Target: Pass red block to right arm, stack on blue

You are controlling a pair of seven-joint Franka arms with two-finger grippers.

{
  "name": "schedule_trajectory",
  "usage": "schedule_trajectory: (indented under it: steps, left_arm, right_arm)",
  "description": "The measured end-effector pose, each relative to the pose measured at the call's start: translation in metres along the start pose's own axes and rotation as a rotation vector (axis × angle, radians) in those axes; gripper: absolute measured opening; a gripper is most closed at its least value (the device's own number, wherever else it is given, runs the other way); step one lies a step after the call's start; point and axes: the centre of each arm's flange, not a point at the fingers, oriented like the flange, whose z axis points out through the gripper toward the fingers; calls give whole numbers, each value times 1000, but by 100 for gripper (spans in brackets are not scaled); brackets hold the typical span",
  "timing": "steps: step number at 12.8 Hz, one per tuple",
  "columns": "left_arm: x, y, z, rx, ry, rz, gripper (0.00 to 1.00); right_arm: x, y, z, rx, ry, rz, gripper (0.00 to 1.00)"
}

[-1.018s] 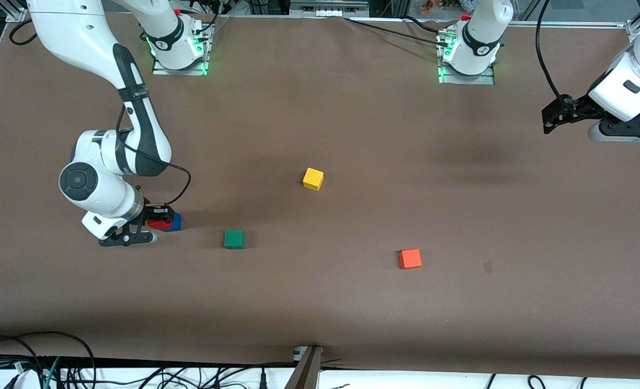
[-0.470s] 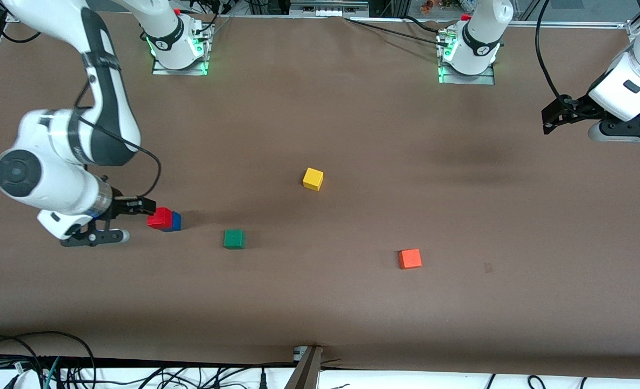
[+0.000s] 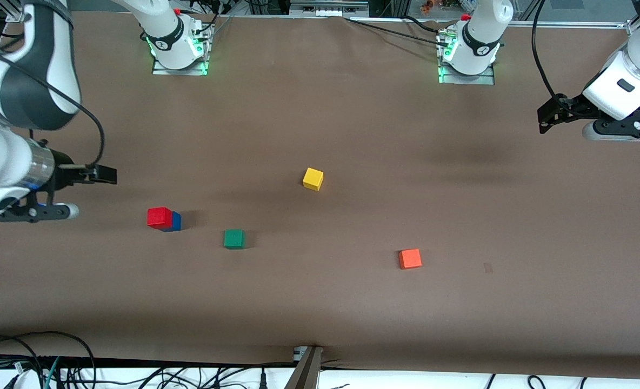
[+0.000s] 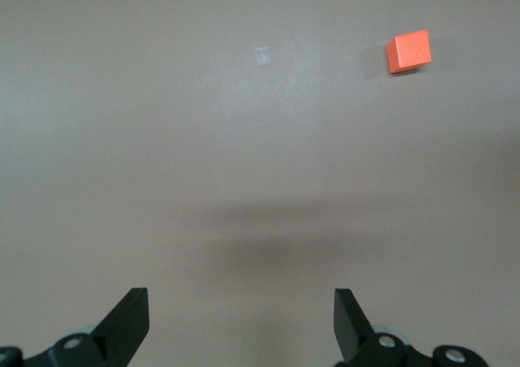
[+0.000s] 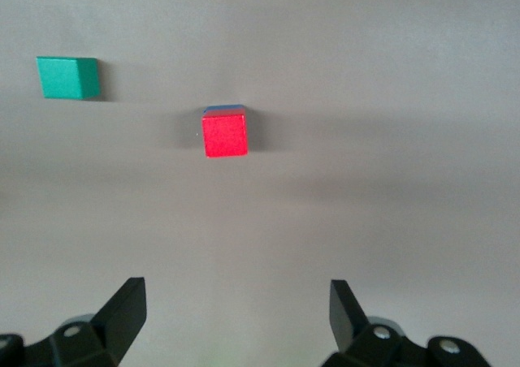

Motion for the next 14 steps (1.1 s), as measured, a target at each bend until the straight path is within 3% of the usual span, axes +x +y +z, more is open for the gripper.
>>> schedule_trajectory:
  steps: [8, 11, 14]
  left_arm:
    - [0, -3, 0, 0, -2, -6, 100]
    - [0, -4, 0, 0, -2, -6, 100]
    - [0, -4, 0, 0, -2, -7, 100]
  right_arm:
    - [-102, 27, -92, 41, 77, -23, 100]
    - [-127, 28, -90, 51, 57, -33, 100]
    - [-124, 25, -81, 46, 33, -37, 100]
